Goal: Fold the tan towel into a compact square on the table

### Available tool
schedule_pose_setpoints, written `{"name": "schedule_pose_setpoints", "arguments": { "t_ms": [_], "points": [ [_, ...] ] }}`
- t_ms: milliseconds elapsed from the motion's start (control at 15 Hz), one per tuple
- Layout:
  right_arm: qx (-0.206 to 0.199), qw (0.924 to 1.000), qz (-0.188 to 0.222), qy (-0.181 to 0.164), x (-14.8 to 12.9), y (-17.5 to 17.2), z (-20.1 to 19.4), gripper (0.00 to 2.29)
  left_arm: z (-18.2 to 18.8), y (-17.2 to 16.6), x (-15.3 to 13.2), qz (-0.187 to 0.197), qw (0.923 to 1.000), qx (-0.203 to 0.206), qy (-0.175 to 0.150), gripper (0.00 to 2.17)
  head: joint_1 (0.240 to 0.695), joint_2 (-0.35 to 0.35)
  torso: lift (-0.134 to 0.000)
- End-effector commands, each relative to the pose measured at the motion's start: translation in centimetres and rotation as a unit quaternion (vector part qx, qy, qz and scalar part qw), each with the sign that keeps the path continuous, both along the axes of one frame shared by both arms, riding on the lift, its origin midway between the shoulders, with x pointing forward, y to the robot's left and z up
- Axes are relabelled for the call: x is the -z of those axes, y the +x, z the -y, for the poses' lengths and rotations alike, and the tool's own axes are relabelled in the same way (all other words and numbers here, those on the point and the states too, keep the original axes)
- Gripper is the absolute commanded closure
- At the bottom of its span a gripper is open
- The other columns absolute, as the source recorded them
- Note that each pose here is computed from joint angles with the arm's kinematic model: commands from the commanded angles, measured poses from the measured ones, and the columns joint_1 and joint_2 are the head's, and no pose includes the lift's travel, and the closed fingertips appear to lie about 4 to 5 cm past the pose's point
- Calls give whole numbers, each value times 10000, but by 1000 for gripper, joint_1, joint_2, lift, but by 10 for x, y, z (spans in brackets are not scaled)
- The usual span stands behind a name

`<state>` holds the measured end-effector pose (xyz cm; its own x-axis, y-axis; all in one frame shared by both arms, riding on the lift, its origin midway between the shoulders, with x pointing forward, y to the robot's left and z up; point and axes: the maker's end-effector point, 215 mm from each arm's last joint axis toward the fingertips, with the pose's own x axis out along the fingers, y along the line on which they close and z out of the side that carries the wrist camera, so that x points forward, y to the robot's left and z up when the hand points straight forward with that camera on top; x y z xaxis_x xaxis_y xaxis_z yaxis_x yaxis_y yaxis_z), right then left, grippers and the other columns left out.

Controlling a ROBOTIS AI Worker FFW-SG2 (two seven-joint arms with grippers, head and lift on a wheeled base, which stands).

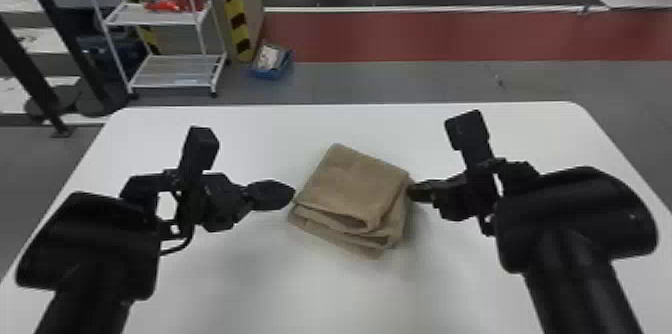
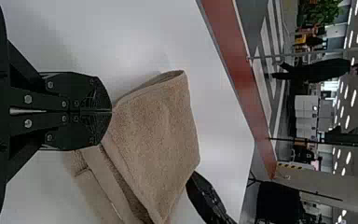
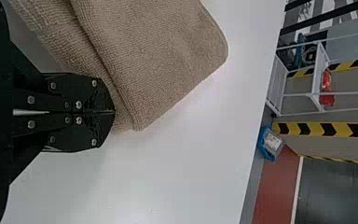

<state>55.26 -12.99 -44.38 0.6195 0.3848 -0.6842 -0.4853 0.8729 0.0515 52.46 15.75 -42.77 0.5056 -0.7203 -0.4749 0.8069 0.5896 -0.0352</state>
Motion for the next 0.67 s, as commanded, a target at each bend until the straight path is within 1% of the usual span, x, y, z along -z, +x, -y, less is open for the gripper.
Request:
{"name": "schedule_pose_setpoints", "arguments": {
  "t_ms": [0,67,333,467,600],
  "points": [
    [-102,9997,211,-72,-2,21,-2,2010,3,-14,6,-66,10000,67,-30,2145,695,28,-123],
    [-164,9993,336,-83,-6,30,-4,2010,7,-18,5,-54,9999,116,-37,2145,695,28,-123],
    [-335,9976,608,-54,-11,48,-13,2010,15,-28,8,-103,9997,213,-88,2145,695,23,-123],
    [-392,9976,572,60,-7,52,-18,2010,21,-33,8,-111,9995,265,-129,2145,695,23,-123],
    [-457,9970,620,78,-3,56,-22,2010,27,-39,7,-124,9993,319,-175,2145,695,22,-123]
  ]
}}
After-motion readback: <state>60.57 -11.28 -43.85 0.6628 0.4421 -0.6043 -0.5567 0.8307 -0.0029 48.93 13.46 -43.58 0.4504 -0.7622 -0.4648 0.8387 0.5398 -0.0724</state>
